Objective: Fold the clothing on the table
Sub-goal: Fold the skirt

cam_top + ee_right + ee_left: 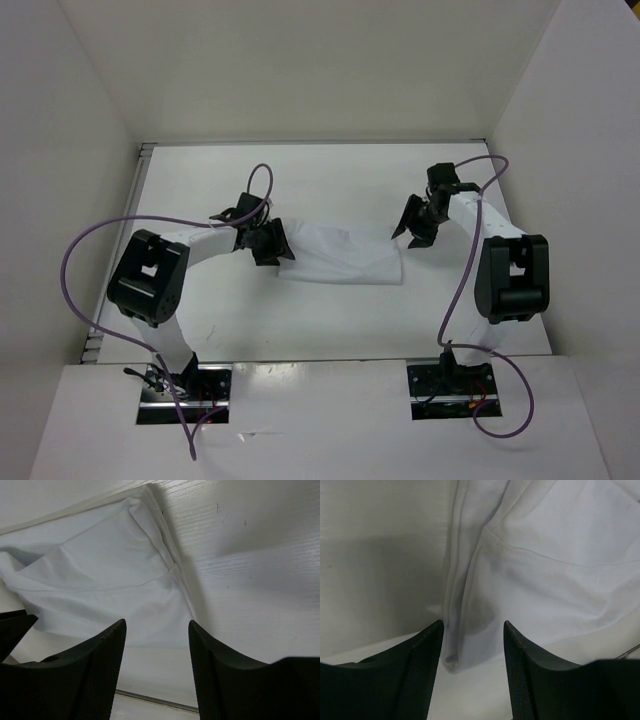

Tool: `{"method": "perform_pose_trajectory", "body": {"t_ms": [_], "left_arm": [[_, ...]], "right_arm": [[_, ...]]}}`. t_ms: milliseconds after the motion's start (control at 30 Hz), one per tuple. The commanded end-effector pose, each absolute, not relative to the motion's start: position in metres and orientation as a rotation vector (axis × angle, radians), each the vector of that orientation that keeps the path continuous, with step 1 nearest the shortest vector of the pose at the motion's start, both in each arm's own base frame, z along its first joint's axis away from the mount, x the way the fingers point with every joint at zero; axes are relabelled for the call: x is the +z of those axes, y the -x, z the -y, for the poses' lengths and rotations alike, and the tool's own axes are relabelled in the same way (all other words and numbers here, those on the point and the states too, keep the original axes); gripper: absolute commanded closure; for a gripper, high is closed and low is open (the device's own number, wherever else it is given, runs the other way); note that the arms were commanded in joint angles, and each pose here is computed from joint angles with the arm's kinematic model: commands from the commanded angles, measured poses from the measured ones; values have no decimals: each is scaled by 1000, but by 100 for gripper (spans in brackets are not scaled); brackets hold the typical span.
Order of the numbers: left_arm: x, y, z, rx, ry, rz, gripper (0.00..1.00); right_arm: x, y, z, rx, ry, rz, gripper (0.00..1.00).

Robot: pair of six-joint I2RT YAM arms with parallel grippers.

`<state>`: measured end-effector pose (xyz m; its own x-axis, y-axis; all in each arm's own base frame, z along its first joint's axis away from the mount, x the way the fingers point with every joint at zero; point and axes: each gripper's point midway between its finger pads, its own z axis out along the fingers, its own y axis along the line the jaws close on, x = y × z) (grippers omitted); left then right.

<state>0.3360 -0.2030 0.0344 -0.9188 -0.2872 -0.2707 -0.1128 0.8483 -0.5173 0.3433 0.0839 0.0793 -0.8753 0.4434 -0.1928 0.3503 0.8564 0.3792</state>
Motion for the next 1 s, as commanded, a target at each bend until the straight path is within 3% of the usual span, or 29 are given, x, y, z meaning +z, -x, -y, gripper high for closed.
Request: {"method": "perform_pose_trajectory", "body": {"t_ms": [0,133,300,367,433,633,967], "left_arm": [[25,-333,207,-714,257,-2702,41],[2,-316,202,-585,263,-2793,55],[-24,-294,208,-532,220,-2883,100],[-23,-293,211,-552,216,-2888,100],[-18,-294,211,-560,213,-2875,100],[7,-301,215,-594,199,-2817,100],[27,-304,220,-645,181,-2776,100]], "right_arm": [[83,-342,-85,470,-565,-2757,41],[97,-344,-89,510,-562,-2734,41],[123,-338,-117,642,-459,-2710,41],[133,-335,-138,720,-367,-2710,41],[129,-322,-170,790,-234,-2753,50],[85,-294,-242,872,-25,-2912,100],[37,-286,-248,781,-20,-3037,100]]}}
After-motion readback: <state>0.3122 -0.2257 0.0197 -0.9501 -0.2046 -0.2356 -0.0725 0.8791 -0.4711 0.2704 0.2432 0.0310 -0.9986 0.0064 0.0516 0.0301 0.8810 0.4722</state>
